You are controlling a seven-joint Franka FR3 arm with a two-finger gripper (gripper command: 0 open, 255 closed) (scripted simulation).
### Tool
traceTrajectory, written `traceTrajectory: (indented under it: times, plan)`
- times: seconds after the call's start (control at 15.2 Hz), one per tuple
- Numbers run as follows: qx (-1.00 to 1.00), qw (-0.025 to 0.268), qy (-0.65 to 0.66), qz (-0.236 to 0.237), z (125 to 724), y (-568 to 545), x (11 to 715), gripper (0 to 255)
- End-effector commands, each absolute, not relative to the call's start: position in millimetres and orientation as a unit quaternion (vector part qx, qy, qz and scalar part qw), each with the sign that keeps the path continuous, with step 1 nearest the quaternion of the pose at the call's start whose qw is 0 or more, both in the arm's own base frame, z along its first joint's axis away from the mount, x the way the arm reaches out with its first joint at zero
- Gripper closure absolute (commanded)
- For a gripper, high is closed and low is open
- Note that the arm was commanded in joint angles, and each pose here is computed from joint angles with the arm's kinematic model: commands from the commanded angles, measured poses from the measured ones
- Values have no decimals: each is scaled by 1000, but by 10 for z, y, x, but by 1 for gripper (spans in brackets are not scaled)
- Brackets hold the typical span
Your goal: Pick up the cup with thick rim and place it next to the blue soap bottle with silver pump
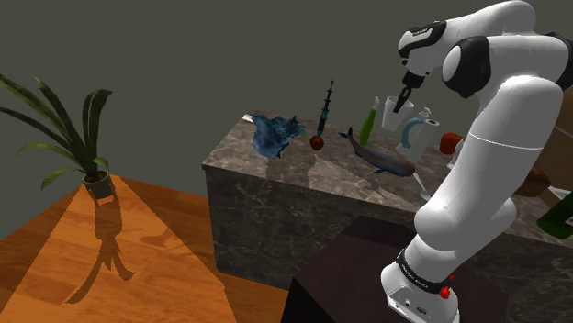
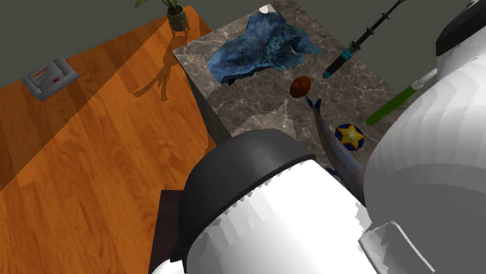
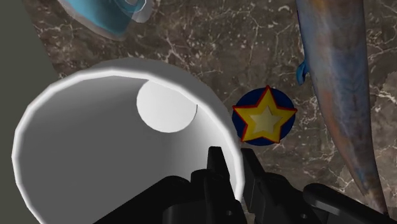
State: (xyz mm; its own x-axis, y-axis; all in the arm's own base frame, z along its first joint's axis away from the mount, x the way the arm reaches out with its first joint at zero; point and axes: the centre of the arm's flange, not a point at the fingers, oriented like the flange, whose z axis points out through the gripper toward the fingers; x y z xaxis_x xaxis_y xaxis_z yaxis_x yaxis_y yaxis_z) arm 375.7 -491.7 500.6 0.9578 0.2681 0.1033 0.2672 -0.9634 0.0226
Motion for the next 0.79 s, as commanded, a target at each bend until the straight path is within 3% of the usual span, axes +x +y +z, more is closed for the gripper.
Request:
traceTrajectory:
  times: [0.0, 0.73]
  plan:
    - [989, 5, 135, 53, 4900, -4917, 3755, 255]
    - [989, 5, 135, 53, 4320, -4917, 3755, 255]
